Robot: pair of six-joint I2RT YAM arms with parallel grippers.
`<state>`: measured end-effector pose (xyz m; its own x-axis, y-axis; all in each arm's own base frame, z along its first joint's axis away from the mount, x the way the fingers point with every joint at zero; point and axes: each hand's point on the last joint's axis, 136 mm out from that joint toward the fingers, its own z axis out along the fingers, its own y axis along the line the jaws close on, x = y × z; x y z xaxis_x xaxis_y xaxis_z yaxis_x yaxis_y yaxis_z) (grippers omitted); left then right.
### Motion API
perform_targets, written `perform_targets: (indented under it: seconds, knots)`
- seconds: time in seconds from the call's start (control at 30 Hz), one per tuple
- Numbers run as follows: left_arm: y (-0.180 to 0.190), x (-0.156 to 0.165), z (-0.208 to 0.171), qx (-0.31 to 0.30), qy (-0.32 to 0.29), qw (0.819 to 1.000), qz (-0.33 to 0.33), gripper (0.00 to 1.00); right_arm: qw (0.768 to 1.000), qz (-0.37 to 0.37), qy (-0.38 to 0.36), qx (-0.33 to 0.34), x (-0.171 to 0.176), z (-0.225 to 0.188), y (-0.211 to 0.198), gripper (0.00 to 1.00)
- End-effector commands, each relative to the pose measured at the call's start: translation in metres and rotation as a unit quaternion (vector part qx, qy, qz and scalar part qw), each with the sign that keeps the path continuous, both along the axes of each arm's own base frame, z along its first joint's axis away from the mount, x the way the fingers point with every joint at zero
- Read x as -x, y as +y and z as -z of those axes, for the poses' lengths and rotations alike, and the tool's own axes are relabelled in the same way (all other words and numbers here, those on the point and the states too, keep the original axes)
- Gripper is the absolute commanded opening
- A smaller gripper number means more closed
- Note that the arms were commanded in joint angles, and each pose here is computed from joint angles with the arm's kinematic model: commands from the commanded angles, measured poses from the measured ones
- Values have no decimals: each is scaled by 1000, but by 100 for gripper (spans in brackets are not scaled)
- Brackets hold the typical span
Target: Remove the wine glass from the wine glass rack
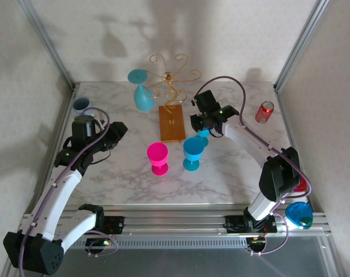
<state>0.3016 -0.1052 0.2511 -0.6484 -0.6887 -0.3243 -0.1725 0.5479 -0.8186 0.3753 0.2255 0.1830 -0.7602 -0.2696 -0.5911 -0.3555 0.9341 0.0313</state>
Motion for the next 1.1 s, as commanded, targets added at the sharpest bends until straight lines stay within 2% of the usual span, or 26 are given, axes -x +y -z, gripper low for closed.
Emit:
perform_targets:
  seconds: [0.0,0.63,0.9,1.07]
  knots:
    - [-1,-1,-3,-2,-12,1000,2,30,1000,1,-12,-8,0,-10,2,26]
    - [-2,-1,-6,3,-17,1000,2,30,997,9,-64,-38,13,-69,-10,34]
    - [-2,-4,-9,6,-21,1000,1,30,994,4,-85,-73,34,-110,-17,37]
    - [-3,-7,-10,7,-23,1000,1,30,990,-2,-85,-112,61,-136,-24,37]
